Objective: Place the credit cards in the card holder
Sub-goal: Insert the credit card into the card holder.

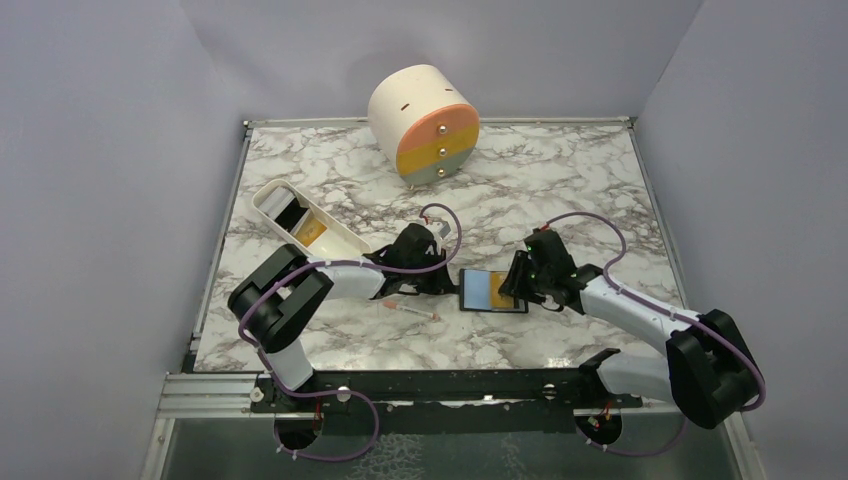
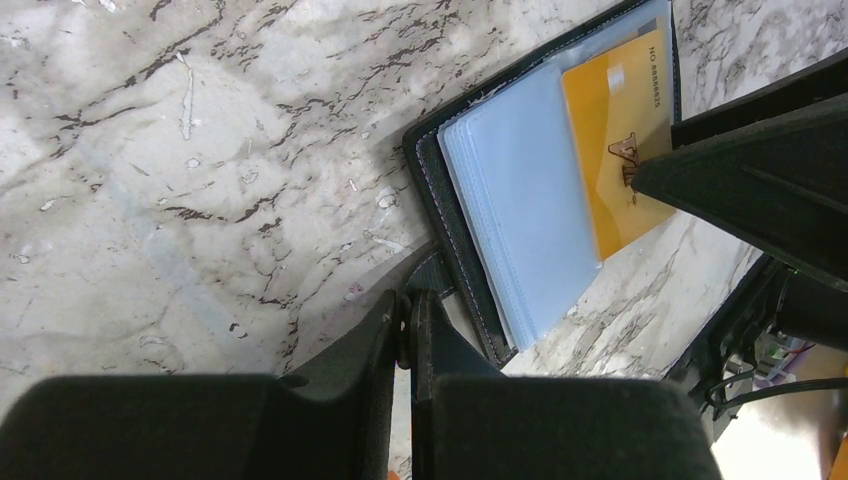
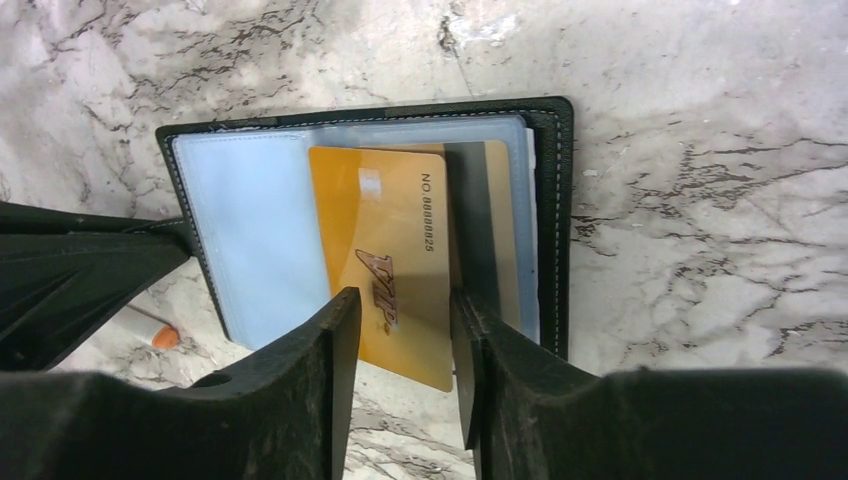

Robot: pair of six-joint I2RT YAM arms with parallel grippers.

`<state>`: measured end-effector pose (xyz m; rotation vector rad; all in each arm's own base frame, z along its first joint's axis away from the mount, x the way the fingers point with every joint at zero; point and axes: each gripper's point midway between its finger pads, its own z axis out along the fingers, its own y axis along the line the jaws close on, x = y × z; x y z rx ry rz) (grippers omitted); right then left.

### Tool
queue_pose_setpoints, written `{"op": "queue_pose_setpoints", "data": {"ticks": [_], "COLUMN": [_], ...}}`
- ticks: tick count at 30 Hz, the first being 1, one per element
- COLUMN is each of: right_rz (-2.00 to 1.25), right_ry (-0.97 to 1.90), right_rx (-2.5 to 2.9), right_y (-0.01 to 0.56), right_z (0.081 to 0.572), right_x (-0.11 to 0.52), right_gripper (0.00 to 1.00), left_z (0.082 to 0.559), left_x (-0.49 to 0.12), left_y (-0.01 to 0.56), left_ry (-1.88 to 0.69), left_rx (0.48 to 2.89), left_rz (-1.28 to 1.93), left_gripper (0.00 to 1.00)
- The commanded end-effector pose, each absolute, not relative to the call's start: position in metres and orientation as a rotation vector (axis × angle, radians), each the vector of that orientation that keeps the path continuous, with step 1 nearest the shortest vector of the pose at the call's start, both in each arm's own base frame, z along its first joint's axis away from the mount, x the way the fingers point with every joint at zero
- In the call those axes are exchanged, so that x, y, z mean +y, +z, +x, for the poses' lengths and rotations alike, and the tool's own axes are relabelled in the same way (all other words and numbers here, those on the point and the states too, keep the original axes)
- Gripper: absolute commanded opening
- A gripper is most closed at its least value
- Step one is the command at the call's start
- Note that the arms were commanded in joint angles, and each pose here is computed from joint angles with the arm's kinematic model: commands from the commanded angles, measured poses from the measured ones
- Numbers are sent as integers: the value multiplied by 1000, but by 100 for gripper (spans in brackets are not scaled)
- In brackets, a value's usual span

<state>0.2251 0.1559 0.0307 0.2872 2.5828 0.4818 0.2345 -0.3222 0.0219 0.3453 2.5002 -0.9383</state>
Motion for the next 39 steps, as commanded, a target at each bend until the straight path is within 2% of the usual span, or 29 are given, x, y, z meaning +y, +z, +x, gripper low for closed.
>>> {"op": "queue_pose_setpoints", "data": {"ticks": [1,5,13,39], "right_rz": [290,276,220,38], "right_ry": [374,421,496,733], "right_rx": [2597,2585,2566,2549], "right_y": [24,24,28,33], "right_z": [222,223,228,238], "right_x": [141,146,158,201], "right_gripper": [36,26,18,18], "left_z": [224,224,225,228], "left_x": [-289,-290,-293,-300], "left_y": [-9,-9,-7,5], "left_ry": [-745,-753,-763,-799], "left_rx": [2611,2611,2607,2571], "left_rz": [339,336,341,327], "left_gripper": [0,0,0,0]}}
